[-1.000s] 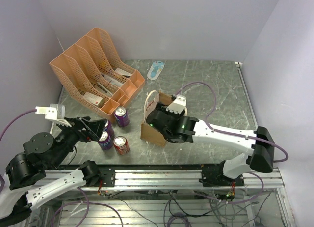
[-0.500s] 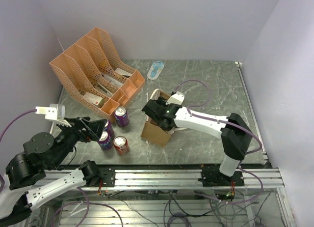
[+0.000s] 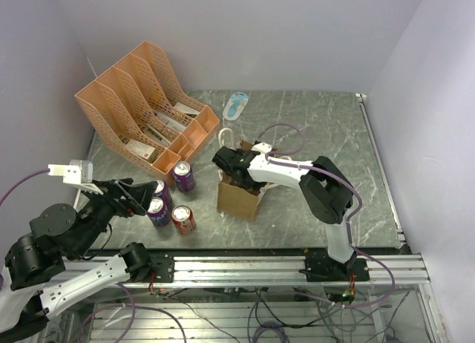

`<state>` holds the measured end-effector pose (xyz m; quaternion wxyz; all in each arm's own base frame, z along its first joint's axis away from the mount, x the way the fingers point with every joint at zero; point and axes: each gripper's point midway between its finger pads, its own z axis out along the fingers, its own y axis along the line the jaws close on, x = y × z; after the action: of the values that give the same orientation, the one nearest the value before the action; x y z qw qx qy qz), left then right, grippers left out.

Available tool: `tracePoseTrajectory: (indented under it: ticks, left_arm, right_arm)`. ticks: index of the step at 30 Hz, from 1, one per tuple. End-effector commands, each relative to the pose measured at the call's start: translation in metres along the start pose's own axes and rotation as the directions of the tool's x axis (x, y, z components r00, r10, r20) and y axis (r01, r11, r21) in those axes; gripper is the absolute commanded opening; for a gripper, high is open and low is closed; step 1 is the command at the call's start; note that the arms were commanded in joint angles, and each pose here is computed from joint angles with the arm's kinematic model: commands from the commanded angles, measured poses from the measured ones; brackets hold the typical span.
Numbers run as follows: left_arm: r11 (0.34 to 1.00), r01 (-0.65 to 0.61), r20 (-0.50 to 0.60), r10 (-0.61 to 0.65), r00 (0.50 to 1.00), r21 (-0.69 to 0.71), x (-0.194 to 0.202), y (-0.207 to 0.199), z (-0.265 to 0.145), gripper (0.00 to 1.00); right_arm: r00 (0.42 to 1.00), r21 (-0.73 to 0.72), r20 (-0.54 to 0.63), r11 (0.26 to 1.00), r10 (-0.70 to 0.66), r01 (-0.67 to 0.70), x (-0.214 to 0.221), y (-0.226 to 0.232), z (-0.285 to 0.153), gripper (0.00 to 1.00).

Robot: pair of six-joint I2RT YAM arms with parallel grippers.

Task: Take the beverage out of the canvas bag

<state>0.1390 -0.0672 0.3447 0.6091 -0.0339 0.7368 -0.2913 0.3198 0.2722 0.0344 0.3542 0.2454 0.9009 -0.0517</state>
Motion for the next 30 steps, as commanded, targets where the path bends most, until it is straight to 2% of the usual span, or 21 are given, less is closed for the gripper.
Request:
tracePoseTrajectory:
  ticks: [1, 5, 8, 11, 14, 20, 24, 30]
  left_arm:
    - [1.0, 0.027, 0.028, -0.027, 0.999, -0.002, -0.009, 0.004, -0.007, 0.99]
    - [1.0, 0.029, 0.027, -0.029, 0.999, 0.003, -0.009, 0.002, -0.007, 0.99]
    - [1.0, 0.03, 0.026, -0.03, 0.999, 0.005, -0.009, 0.001, -0.007, 0.99]
    - [0.999, 0.031, 0.02, -0.031, 0.999, 0.007, -0.008, 0.001, -0.007, 0.99]
    - [0.999, 0.033, 0.021, -0.034, 0.999, 0.008, -0.007, 0.001, -0.006, 0.99]
    - [0.999, 0.038, 0.019, -0.038, 0.999, 0.011, -0.007, -0.001, -0.005, 0.99]
    - [0.999, 0.04, 0.018, -0.04, 0.999, 0.014, -0.007, -0.002, -0.004, 0.99]
    - [0.999, 0.039, 0.013, -0.039, 0.999, 0.017, -0.005, -0.005, -0.001, 0.99]
  right_arm:
    - [0.996, 0.043, -0.082, 0.999, -0.024, 0.028, 0.025, -0.013, 0.027, 0.87]
    - [0.996, 0.062, -0.084, 0.998, -0.027, 0.033, 0.03, -0.018, 0.035, 0.83]
    - [0.996, 0.071, -0.079, 0.996, -0.041, 0.047, 0.029, -0.02, 0.036, 0.72]
    - [0.997, 0.049, -0.074, 0.998, -0.037, 0.04, 0.023, -0.018, 0.029, 0.54]
    - [0.997, -0.027, -0.07, 1.0, -0.018, 0.016, 0.01, -0.01, 0.013, 0.32]
    - [1.0, -0.272, -0.018, 0.962, -0.002, -0.003, -0.022, 0.013, -0.024, 0.07]
    - [0.998, -0.394, 0.05, 0.918, -0.031, 0.048, -0.042, 0.021, -0.046, 0.0]
    - [0.991, -0.513, 0.119, 0.85, -0.063, 0.116, -0.062, 0.031, -0.074, 0.0]
